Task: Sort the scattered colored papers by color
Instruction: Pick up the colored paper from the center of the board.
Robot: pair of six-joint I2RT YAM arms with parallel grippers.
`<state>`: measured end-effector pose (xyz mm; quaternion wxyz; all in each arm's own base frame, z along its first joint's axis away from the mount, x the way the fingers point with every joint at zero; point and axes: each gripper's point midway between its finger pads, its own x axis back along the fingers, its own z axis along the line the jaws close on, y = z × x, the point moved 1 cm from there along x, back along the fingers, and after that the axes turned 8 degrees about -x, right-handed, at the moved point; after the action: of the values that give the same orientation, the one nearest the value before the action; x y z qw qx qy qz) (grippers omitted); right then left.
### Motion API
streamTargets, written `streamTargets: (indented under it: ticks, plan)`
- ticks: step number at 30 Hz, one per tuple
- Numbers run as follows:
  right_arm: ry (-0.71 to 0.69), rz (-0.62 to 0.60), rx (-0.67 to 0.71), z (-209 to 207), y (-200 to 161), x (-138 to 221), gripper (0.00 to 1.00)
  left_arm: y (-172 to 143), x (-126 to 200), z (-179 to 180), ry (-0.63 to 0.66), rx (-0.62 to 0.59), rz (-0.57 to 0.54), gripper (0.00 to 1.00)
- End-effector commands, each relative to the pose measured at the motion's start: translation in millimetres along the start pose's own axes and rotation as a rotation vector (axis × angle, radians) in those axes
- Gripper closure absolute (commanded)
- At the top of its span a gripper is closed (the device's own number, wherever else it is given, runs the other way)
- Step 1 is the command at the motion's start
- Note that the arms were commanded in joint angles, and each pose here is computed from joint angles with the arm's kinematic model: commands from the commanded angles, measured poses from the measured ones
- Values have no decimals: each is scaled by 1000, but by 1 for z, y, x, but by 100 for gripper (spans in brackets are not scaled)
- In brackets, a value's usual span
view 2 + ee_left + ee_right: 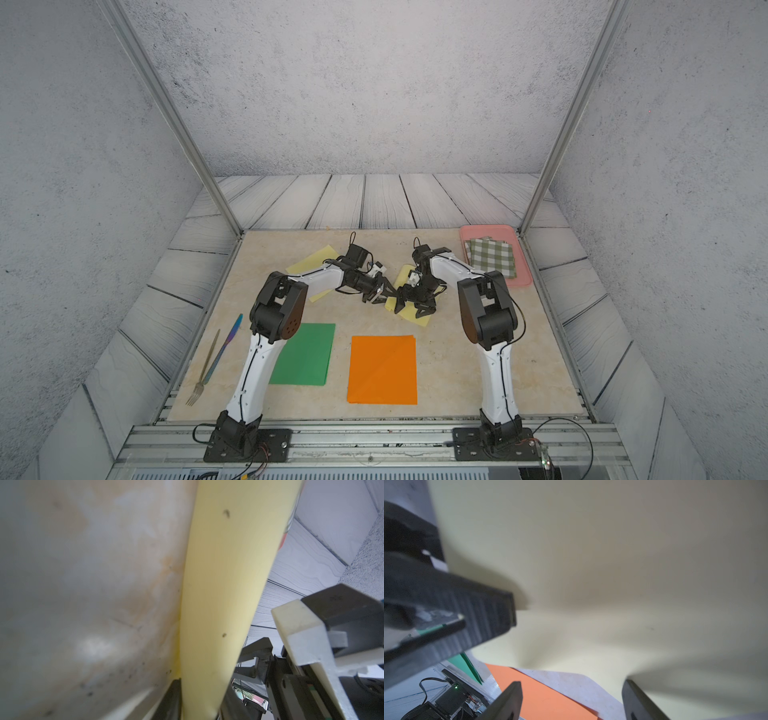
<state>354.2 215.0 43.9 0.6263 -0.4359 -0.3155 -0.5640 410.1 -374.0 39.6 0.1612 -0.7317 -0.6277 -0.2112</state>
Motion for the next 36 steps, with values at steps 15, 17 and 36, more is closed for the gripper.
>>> streamTargets:
  ticks: [15,17,36]
  plan:
    - [168,-326,-119,4,30,106,16,14,11,-12,-120,19,-51,74]
    - [166,-357,-146,-6,32,113,16,13,11,-12,-132,19,-49,74]
    - [322,-281,-397,-60,41,68,17,18,20,-37,-334,18,-51,71]
